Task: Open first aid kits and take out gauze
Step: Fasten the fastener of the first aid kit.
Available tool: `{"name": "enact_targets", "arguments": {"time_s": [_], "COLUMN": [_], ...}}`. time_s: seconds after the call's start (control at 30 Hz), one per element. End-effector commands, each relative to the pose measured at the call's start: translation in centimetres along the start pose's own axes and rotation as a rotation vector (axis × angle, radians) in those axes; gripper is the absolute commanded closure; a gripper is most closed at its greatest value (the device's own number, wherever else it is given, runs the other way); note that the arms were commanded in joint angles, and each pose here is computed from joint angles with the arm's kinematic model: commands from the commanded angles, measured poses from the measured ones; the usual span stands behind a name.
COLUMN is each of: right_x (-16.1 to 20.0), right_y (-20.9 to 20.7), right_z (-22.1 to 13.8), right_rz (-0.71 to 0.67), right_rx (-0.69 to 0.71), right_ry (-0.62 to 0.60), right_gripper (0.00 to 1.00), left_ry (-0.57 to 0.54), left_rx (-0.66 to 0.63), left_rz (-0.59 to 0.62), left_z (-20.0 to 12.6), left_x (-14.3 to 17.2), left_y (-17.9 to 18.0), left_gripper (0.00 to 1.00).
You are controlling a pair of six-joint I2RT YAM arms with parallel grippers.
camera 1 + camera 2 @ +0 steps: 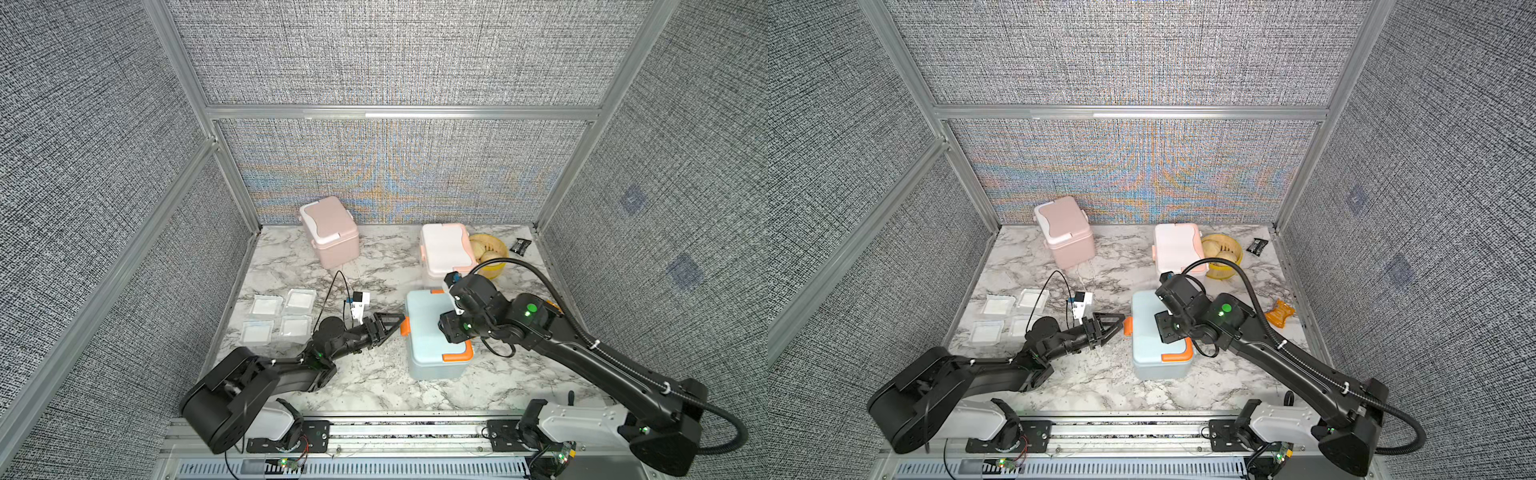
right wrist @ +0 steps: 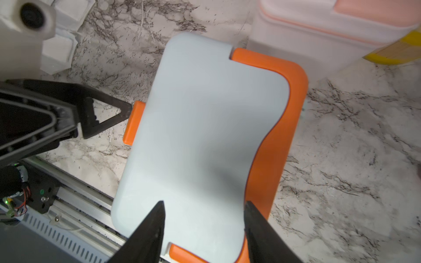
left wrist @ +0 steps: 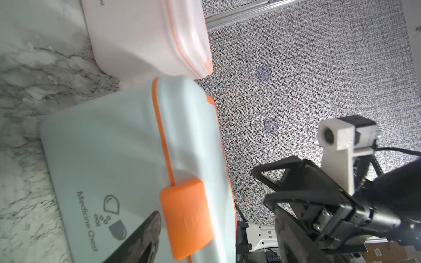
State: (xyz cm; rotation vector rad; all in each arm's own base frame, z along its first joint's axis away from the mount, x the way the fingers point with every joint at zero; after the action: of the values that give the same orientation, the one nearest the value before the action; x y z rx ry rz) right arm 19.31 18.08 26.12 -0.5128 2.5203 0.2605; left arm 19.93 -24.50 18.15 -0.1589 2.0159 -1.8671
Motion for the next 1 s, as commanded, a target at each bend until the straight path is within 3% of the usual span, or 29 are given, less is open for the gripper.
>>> {"name": "enact_targets", "arguments": {"time_s": [0.0, 0.13, 0.33, 0.57, 0.73, 0.83, 0.97], "right_x": [-0.1, 0.7, 1.2, 0.0, -0.6, -0.5, -0.1], "right_y": [-1.6, -2.8, -3.1, -2.2, -0.9, -0.1, 0.4], "right_z": [-0.4, 0.2, 1.5, 1.2, 1.9, 2.6, 4.0], "right_rz": [0.056, 0.099, 0.112, 0.081, -0.005, -0.039, -0.048], "right_rx": [0.009, -0.023, -0.049, -0.097, -0.044, -0.034, -0.030], "right_ry": [-0.043, -0.027, 0.006, 0.005, 0.063, 0.118, 0.160], "right_gripper": [0.42, 0.41, 0.37, 0.35, 0.43, 0.49, 0.48], "left_ry": [0.008, -0.026, 0.017, 0.104, 0.118, 0.121, 0.143], "left_rx": [-0.165, -0.320, -0.430, -0.537, -0.607, -0.617, -0.616], "left_rz": [0.050, 0.156, 0.259, 0.374, 0.426, 0.434, 0.436], "left_z": [-0.7, -2.5, -3.0, -0.5, 0.7, 1.1, 2.0], "left_x": [0.1, -0.5, -1.0, 0.0, -0.1, -0.2, -0.3], "left_y": [1.0, -0.4, -2.9, -3.8, -3.7, -3.6, -3.6], "left_gripper": [0.27, 0.52, 0.78, 0.80, 0.91, 0.92, 0.92]}}
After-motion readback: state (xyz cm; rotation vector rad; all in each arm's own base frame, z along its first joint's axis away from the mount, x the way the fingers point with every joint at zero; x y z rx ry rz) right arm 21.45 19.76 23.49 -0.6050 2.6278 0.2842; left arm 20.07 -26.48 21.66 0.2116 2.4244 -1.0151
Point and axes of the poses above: each gripper's point midway between its finger pads, its own z axis out along the fingers, its own y axis along the line the jaws close on, x = y × z, the point moved 5 cm from there along -z, back along the fingers, and after that the axes turned 4 degrees about -z, right-handed, at the moved point
